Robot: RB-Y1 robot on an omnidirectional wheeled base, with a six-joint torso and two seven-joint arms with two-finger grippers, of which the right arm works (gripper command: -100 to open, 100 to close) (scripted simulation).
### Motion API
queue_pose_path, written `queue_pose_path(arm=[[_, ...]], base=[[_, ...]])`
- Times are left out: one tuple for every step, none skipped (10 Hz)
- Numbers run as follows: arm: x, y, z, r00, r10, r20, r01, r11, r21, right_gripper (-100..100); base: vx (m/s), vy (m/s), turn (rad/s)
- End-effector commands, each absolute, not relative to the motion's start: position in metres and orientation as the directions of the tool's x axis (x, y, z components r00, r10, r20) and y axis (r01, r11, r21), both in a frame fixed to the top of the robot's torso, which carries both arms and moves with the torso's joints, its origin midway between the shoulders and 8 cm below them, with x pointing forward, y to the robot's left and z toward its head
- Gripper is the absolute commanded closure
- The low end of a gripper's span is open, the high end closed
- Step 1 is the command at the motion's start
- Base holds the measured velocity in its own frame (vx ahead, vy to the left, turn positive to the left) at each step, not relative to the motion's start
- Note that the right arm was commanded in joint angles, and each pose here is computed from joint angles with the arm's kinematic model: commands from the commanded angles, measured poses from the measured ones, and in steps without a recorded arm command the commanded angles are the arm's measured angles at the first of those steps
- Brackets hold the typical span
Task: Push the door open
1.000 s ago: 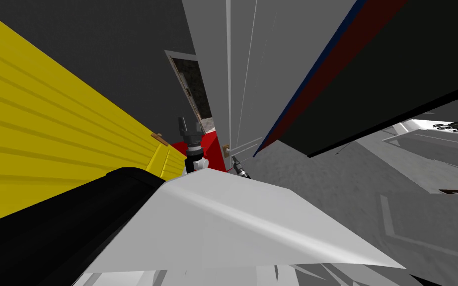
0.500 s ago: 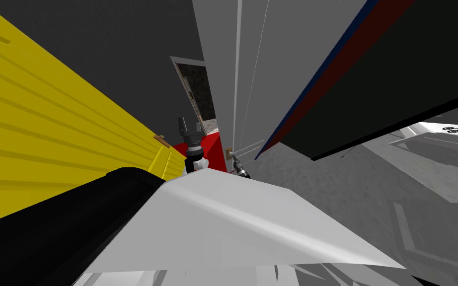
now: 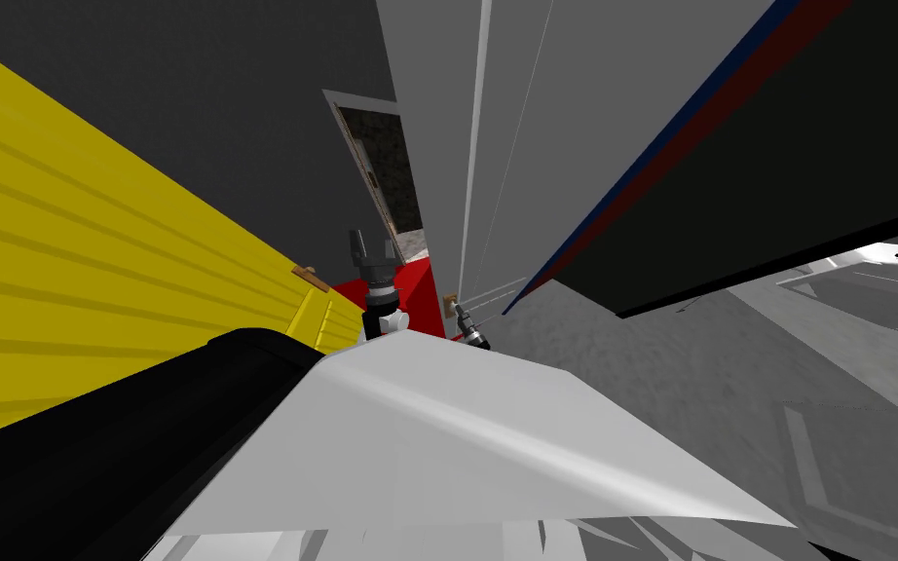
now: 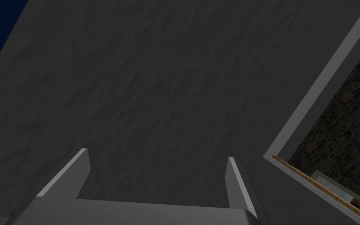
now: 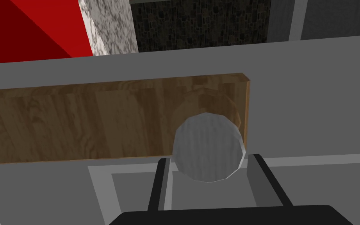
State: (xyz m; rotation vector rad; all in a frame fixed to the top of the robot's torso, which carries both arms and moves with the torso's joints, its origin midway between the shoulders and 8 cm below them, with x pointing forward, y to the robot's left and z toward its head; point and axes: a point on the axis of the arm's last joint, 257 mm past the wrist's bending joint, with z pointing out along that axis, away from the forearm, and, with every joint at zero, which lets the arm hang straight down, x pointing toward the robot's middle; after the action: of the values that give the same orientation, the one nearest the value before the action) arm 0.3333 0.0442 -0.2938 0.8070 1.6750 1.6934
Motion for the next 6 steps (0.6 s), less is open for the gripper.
queue_pose_path(arm=[[0.3319,0.0438,-0.2956,-0.624,0.781,0.000,-0.005,-0.005,1.000,100],[0.3319,0.0438,-0.2956,-0.624,0.781,0.000,-0.005,-0.005,1.000,100],[0.3319,0.0438,-0.2956,-0.624,0.781,0.000,-0.005,-0.005,1.000,100],[0.3319,0.0438,-0.2956,-0.624,0.781,0.000,-0.005,-0.005,1.000,100],[0.3373,0.0374,-0.2994,-0.611,0.791,-0.004,0.000,0.005,1.000,100],[0.3389,0.0361,-0.2996,-0.608,0.794,-0.005,-0.001,0.006,1.000,100]], base=[[-0.017,-0.016,0.001],[-0.014,-0.012,-0.007],[-0.011,-0.008,-0.006],[-0.006,-0.005,-0.002],[0.047,0.082,-0.040],[0.061,0.136,-0.064]])
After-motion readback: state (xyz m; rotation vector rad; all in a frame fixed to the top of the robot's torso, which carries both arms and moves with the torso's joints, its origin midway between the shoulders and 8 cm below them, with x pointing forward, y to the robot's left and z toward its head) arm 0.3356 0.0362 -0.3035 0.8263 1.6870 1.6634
